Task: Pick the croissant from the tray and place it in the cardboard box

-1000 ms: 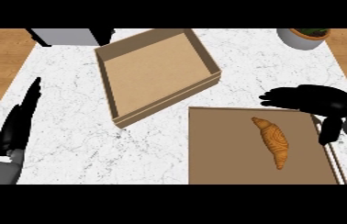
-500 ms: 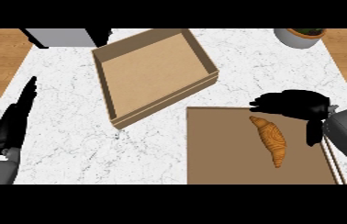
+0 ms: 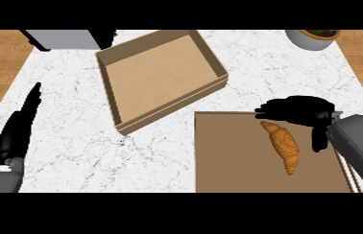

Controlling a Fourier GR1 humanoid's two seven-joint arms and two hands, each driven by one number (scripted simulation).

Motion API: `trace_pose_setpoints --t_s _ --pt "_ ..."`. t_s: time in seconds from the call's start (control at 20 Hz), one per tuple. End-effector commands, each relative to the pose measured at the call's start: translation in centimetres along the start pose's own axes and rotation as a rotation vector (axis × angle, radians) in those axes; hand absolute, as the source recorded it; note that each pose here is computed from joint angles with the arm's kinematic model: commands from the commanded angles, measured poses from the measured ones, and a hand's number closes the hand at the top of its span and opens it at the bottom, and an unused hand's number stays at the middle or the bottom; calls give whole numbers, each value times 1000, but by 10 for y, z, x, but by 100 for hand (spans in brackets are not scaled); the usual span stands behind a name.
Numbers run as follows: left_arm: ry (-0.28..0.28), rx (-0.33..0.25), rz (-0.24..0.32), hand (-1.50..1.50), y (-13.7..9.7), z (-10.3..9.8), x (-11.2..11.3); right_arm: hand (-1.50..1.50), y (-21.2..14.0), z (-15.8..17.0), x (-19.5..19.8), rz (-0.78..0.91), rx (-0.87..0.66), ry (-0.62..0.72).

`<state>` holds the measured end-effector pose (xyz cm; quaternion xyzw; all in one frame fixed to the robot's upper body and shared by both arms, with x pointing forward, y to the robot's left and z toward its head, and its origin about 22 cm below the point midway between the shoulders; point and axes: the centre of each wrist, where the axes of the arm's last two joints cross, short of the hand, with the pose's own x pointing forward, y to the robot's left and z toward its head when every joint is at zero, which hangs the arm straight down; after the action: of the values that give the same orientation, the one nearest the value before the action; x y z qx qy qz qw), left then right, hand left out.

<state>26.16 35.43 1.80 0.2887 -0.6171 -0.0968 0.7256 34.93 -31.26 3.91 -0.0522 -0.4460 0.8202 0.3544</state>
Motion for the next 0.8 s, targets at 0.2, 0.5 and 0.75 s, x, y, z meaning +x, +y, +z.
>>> trace_pose_setpoints --t_s 0.2,0.5,0.75 --pt "-2 -6 -3 0 10 8 0 -150 12 -3 15 -49 12 -103" --pt "13 -13 -10 0 1 -2 -7 -150 3 5 40 -36 35 -119" --pt "-2 5 9 0 -2 -12 13 -150 22 -14 42 31 77 -9"
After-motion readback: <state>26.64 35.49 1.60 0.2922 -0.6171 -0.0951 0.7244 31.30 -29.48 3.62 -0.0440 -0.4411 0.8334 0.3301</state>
